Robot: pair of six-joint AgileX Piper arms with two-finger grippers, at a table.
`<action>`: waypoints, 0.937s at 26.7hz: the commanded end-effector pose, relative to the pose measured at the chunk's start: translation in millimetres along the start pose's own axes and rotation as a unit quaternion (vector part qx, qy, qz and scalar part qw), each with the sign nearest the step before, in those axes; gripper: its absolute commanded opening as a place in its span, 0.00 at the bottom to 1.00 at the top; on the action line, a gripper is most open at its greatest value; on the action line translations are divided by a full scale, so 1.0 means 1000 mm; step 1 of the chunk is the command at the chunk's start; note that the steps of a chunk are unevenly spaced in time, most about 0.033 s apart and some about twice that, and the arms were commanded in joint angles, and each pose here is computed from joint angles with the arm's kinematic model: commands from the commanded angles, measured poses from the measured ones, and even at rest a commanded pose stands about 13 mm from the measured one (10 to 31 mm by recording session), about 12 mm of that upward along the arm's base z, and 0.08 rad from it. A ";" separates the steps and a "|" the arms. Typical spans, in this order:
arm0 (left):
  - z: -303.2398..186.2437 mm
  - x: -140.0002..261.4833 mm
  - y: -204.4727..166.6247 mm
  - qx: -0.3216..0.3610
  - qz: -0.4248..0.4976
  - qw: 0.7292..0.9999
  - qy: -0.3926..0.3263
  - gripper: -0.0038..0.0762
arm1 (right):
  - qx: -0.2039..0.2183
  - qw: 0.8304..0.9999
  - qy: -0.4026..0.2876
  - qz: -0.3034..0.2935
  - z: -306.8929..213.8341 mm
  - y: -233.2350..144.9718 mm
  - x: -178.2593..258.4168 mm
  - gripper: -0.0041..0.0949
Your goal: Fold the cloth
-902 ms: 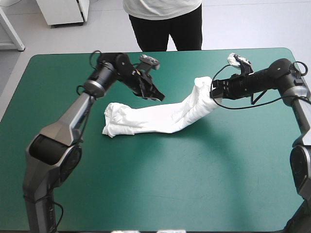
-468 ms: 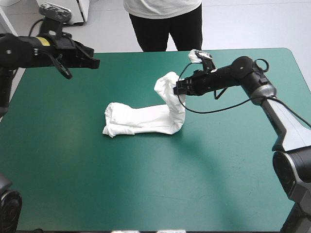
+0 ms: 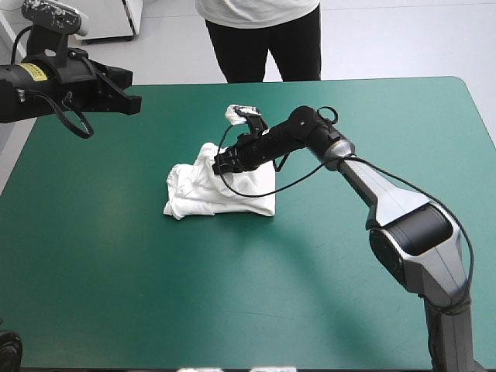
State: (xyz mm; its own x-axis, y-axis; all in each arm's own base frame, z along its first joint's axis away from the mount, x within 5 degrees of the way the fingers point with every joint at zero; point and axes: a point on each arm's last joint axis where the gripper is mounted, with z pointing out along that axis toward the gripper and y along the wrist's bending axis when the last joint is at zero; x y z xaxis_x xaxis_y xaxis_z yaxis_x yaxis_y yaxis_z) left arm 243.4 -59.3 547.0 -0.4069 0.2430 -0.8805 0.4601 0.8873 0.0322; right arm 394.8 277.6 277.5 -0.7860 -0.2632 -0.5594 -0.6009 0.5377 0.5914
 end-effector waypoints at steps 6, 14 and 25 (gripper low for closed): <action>-0.022 -0.002 -0.009 0.016 -0.003 1.000 -0.014 0.04 | -0.047 0.997 -0.035 -0.043 -0.020 0.036 -0.026 0.72; -0.037 -0.002 -0.013 0.011 0.002 1.000 -0.028 0.04 | -0.033 0.996 0.012 -0.088 -0.056 0.065 -0.030 0.71; -0.065 0.000 -0.023 0.011 0.009 0.998 -0.059 0.04 | 0.195 0.981 -0.013 -0.015 -0.188 0.043 -0.004 0.71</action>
State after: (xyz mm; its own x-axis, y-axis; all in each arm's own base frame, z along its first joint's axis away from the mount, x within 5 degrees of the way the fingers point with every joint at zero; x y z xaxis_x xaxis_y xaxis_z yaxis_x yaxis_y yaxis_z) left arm 196.3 -53.7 571.4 -0.3115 0.2228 -0.9238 0.4606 0.8857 0.0582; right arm 364.1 170.9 392.2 -0.7633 -0.3131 -0.5651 -0.5420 0.7865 0.2962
